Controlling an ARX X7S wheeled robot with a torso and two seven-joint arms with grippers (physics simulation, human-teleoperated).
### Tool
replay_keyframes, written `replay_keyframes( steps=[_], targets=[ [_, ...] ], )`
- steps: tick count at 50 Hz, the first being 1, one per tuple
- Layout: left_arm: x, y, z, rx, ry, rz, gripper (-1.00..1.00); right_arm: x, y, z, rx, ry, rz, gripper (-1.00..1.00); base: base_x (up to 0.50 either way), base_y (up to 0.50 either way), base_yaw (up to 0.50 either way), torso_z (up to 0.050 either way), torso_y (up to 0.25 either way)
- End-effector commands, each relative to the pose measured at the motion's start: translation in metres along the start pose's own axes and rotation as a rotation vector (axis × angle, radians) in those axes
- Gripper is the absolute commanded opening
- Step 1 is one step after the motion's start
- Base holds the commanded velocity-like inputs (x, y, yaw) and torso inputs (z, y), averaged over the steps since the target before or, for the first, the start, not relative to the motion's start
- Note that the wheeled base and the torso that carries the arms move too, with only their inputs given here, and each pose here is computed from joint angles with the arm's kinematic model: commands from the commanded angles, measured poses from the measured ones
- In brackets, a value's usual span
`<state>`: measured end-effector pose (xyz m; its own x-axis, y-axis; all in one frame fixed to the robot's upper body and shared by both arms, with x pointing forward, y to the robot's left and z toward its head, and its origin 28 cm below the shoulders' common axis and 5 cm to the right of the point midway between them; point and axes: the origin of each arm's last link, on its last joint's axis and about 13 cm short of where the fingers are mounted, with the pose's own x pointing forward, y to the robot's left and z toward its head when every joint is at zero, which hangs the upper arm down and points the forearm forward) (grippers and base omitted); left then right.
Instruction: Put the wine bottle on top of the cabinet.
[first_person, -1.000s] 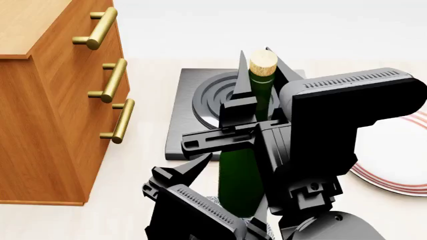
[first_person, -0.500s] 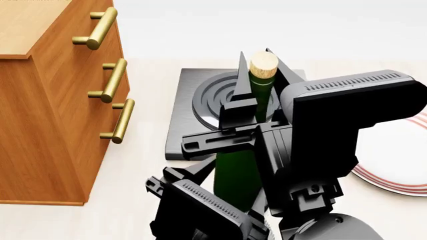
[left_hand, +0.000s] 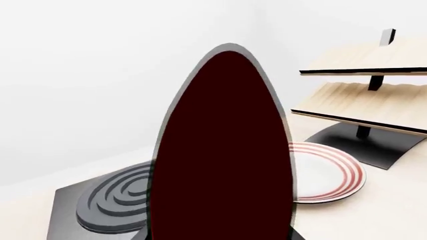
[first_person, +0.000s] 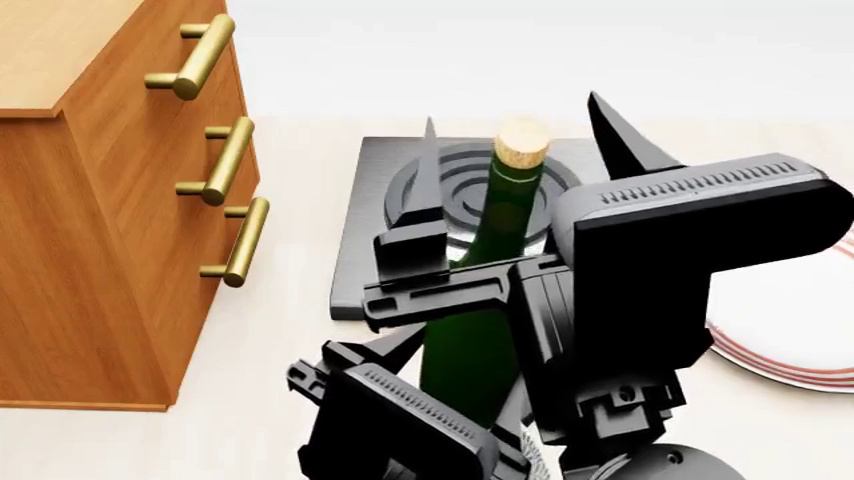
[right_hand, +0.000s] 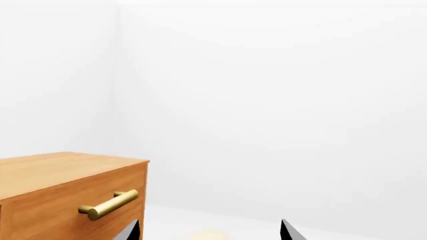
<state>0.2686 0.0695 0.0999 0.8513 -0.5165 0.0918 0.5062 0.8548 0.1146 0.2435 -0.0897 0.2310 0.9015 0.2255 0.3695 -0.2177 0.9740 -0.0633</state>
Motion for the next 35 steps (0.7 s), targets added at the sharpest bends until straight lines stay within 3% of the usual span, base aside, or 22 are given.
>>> replay_keyframes(
  steps=[1, 9, 18, 26, 32, 35],
  targets=[
    [0.004, -0.001, 0.015, -0.115, -0.071, -0.028, -1.0, -0.006, 0.0, 0.001, 0.022, -0.026, -0.019, 1.0, 0.0, 0.0, 0.0, 0.0, 0.0],
    [0.003, 0.002, 0.025, -0.101, -0.091, -0.022, -1.0, -0.027, 0.0, 0.007, 0.06, -0.055, -0.041, 1.0, 0.0, 0.0, 0.0, 0.001, 0.001],
    [0.003, 0.017, 0.034, -0.092, -0.107, 0.012, -1.0, -0.059, 0.0, 0.012, 0.112, -0.106, -0.095, 1.0, 0.0, 0.0, 0.0, 0.0, 0.0],
    [-0.002, 0.034, 0.04, -0.071, -0.119, 0.066, -1.0, -0.086, 0.003, -0.001, 0.14, -0.101, -0.149, 1.0, 0.0, 0.0, 0.0, 0.0, 0.001],
    [-0.004, 0.047, 0.049, -0.043, -0.126, 0.099, -1.0, -0.099, 0.006, -0.015, 0.124, -0.064, -0.169, 1.0, 0.0, 0.0, 0.0, 0.0, 0.0],
    [-0.006, 0.052, 0.055, -0.031, -0.137, 0.115, -1.0, -0.102, 0.007, -0.021, 0.066, -0.038, -0.175, 1.0, 0.0, 0.0, 0.0, 0.0, 0.0]
  ],
)
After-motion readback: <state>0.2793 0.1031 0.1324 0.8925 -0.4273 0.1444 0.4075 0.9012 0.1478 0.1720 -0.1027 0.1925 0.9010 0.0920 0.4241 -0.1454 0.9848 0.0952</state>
